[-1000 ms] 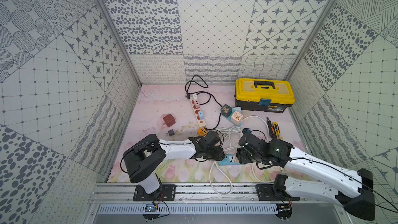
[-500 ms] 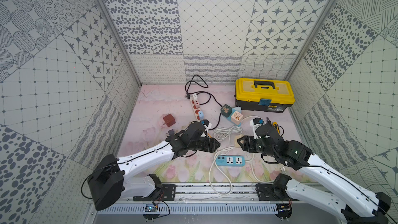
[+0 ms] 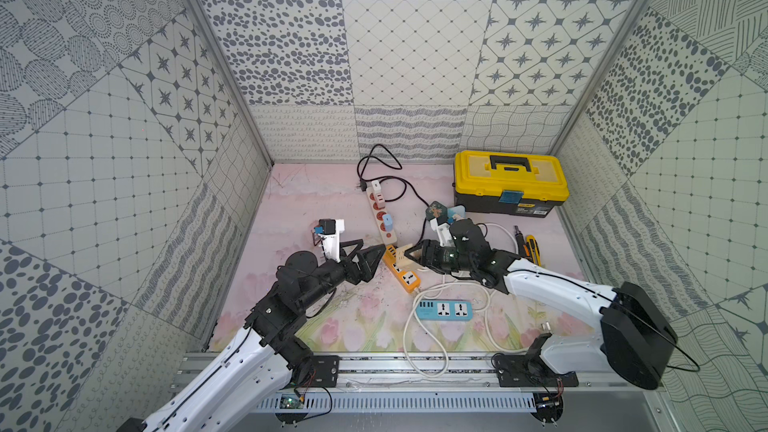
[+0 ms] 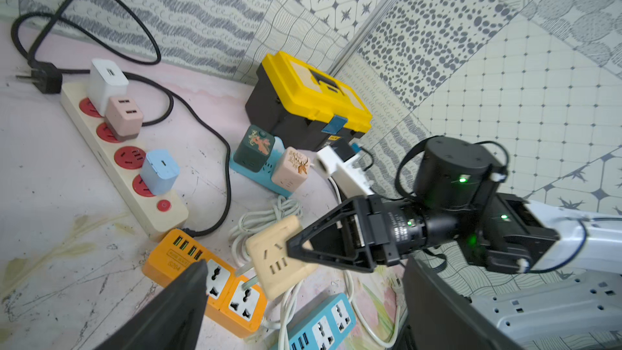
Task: Pull the plug off the socket
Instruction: Place the plug at the center of the board.
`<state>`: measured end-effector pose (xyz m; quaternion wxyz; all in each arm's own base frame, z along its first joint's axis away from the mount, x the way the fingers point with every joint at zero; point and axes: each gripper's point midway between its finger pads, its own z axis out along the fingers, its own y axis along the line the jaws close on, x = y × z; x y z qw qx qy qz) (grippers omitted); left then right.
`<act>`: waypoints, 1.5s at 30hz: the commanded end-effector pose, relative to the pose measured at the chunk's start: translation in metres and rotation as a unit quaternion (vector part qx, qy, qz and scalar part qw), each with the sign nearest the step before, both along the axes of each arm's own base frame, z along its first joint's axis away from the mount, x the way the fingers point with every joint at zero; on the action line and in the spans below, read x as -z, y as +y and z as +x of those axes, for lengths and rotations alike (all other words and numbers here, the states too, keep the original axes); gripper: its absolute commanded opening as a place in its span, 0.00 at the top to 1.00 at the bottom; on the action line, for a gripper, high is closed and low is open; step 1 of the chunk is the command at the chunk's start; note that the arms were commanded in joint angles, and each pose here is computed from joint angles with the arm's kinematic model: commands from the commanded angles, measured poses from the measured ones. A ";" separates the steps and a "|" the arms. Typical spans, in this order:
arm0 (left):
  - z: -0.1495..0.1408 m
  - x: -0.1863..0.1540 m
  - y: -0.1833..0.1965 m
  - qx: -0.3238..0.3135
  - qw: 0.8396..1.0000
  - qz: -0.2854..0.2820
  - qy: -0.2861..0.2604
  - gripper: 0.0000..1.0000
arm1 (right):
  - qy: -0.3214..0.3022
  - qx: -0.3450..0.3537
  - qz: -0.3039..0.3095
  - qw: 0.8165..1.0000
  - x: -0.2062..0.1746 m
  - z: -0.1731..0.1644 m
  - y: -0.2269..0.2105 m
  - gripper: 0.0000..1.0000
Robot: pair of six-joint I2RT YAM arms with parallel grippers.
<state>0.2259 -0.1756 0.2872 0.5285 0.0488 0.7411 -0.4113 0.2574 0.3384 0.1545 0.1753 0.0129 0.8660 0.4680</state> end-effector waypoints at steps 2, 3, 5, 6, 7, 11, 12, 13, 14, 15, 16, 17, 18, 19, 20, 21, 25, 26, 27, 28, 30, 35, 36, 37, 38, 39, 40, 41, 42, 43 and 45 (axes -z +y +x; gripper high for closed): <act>-0.001 -0.027 0.016 -0.033 0.997 -0.018 -0.061 0.05 | -0.036 -0.013 0.067 0.997 -0.029 0.023 0.056 0.57; -0.001 -0.027 0.017 -0.035 0.997 -0.018 -0.061 0.05 | -0.030 -0.016 0.060 0.998 -0.021 0.026 0.067 0.56; -0.001 -0.024 0.017 -0.036 0.997 -0.018 -0.058 0.05 | -0.022 -0.024 0.051 0.998 -0.010 0.029 0.085 0.56; -0.001 -0.024 0.018 -0.037 0.997 -0.018 -0.058 0.06 | -0.020 -0.031 0.045 0.998 -0.005 0.030 0.095 0.56; -0.001 -0.024 0.018 -0.037 0.997 -0.019 -0.058 0.06 | -0.018 -0.036 0.038 0.998 0.000 0.031 0.104 0.56; -0.002 -0.025 0.020 -0.040 0.997 -0.024 -0.061 0.06 | -0.005 -0.053 0.013 0.999 0.020 0.036 0.136 0.55; -0.003 -0.027 0.021 -0.042 0.997 -0.026 -0.063 0.06 | 0.000 -0.058 0.009 0.998 0.026 0.037 0.144 0.55; -0.003 -0.028 0.022 -0.043 0.997 -0.028 -0.064 0.06 | 0.006 -0.064 0.007 0.998 0.032 0.038 0.152 0.55; -0.004 -0.028 0.022 -0.044 0.996 -0.029 -0.065 0.06 | 0.010 -0.072 0.004 0.997 0.038 0.037 0.158 0.55; -0.005 -0.029 0.023 -0.044 0.996 -0.031 -0.067 0.06 | 0.013 -0.080 0.006 0.997 0.043 0.037 0.167 0.55; -0.006 -0.030 0.023 -0.043 0.996 -0.033 -0.068 0.06 | 0.016 -0.088 0.005 0.996 0.048 0.036 0.174 0.54; -0.006 -0.030 0.023 -0.043 0.996 -0.033 -0.068 0.06 | 0.019 -0.097 0.001 0.995 0.052 0.034 0.181 0.54; -0.007 -0.029 0.023 -0.043 0.996 -0.033 -0.066 0.06 | 0.020 -0.108 -0.007 0.994 0.057 0.032 0.188 0.53; -0.007 -0.028 0.023 -0.042 0.997 -0.032 -0.064 0.06 | 0.019 -0.116 -0.015 0.993 0.061 0.031 0.193 0.52; -0.008 -0.027 0.023 -0.041 0.997 -0.032 -0.063 0.06 | 0.019 -0.125 -0.020 0.992 0.065 0.028 0.198 0.50; -0.008 -0.027 0.023 -0.040 0.997 -0.032 -0.061 0.06 | 0.019 -0.133 -0.025 0.991 0.066 0.026 0.202 0.42; -0.013 -0.028 0.021 -0.029 0.997 -0.037 -0.061 0.06 | -0.020 -0.168 -0.031 0.985 0.057 0.018 0.206 0.19; -0.014 -0.030 0.021 -0.026 0.997 -0.040 -0.062 0.07 | -0.034 -0.170 -0.035 0.984 0.051 0.018 0.203 0.17; -0.015 -0.031 0.020 -0.022 0.997 -0.041 -0.063 0.07 | -0.053 -0.171 -0.041 0.983 0.042 0.019 0.198 0.14; -0.016 -0.031 0.019 -0.019 0.997 -0.043 -0.064 0.07 | -0.071 -0.171 -0.051 0.981 0.036 0.019 0.190 0.12; -0.018 -0.033 0.016 -0.009 0.997 -0.049 -0.067 0.07 | -0.115 -0.170 -0.057 0.977 0.013 0.016 0.175 0.11; -0.017 -0.037 0.003 0.023 0.995 -0.067 -0.072 0.07 | -0.251 -0.132 -0.069 0.957 -0.044 0.004 0.107 0.01; -0.015 -0.036 0.000 0.030 0.995 -0.069 -0.069 0.08 | -0.279 -0.118 -0.070 0.951 -0.056 0.001 0.090 0.01; -0.014 -0.034 -0.004 0.036 0.995 -0.072 -0.064 0.08 | -0.304 -0.103 -0.075 0.944 -0.063 -0.003 0.071 0.01; -0.011 -0.031 -0.008 0.041 0.994 -0.077 -0.060 0.08 | -0.327 -0.090 -0.084 0.937 -0.068 -0.005 0.055 0.01; -0.007 -0.026 -0.013 0.049 0.994 -0.084 -0.054 0.08 | -0.356 -0.068 -0.096 0.927 -0.074 -0.006 0.034 0.01; -0.002 -0.019 -0.018 0.054 0.993 -0.091 -0.043 0.08 | -0.385 -0.042 -0.104 0.916 -0.081 -0.006 0.012 0.01; 0.003 -0.013 -0.023 0.058 0.993 -0.095 -0.030 0.08 | -0.401 -0.021 -0.114 0.909 -0.081 -0.005 -0.007 0.00; 0.008 -0.006 -0.029 0.064 0.993 -0.095 -0.013 0.08 | -0.414 0.009 -0.117 0.902 -0.083 -0.004 -0.029 0.00; 0.013 0.000 -0.035 0.072 0.993 -0.093 0.003 0.08 | -0.419 0.034 -0.116 0.900 -0.083 -0.002 -0.049 0.00; 0.024 0.015 -0.047 0.082 0.992 -0.084 0.042 0.08 | -0.407 0.064 -0.110 0.904 -0.076 0.004 -0.078 0.00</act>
